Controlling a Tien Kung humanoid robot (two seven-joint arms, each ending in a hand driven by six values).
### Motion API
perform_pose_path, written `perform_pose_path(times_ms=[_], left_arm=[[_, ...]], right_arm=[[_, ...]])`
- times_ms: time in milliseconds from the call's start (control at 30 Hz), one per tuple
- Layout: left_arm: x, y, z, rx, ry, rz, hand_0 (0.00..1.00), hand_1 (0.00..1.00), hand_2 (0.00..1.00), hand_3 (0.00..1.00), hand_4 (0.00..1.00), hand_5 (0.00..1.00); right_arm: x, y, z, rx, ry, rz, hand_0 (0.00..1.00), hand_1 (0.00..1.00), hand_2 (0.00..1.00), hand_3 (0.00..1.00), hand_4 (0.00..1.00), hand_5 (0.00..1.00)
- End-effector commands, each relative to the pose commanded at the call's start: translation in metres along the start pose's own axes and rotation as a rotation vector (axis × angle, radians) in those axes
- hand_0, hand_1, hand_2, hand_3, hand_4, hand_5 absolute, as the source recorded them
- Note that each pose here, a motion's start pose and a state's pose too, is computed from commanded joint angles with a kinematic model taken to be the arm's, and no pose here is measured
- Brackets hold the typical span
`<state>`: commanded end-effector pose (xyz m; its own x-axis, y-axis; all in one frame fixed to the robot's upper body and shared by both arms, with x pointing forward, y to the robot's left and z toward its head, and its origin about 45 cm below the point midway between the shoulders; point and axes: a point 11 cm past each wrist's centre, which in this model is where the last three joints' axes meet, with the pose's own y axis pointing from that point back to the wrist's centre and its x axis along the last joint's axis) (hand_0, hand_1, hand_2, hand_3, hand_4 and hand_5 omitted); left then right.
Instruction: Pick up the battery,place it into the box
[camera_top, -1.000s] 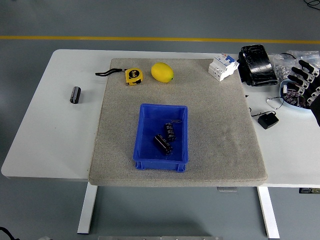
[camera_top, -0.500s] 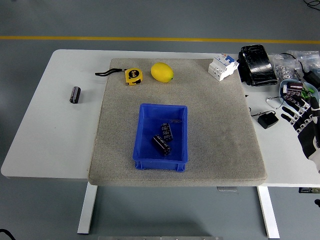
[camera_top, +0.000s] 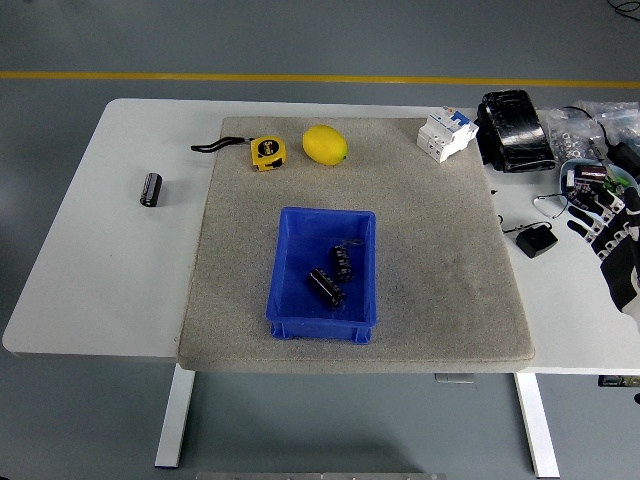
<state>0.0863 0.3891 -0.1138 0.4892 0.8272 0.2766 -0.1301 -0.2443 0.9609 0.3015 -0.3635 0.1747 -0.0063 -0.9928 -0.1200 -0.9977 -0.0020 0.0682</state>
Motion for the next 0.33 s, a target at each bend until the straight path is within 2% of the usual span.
perform_pose_path(times_ms=[333], left_arm=[[-0.0039,0.0004,0.0034,0.007,-0.002,-0.027,0.825,0.815,0.886,0.632,0.668,0.552]], right_arm=[[0.0008,0.0007,0.0003,0.000,0.005,0.002,0.906,0.851,0.881,0.898,0.998,0.998]])
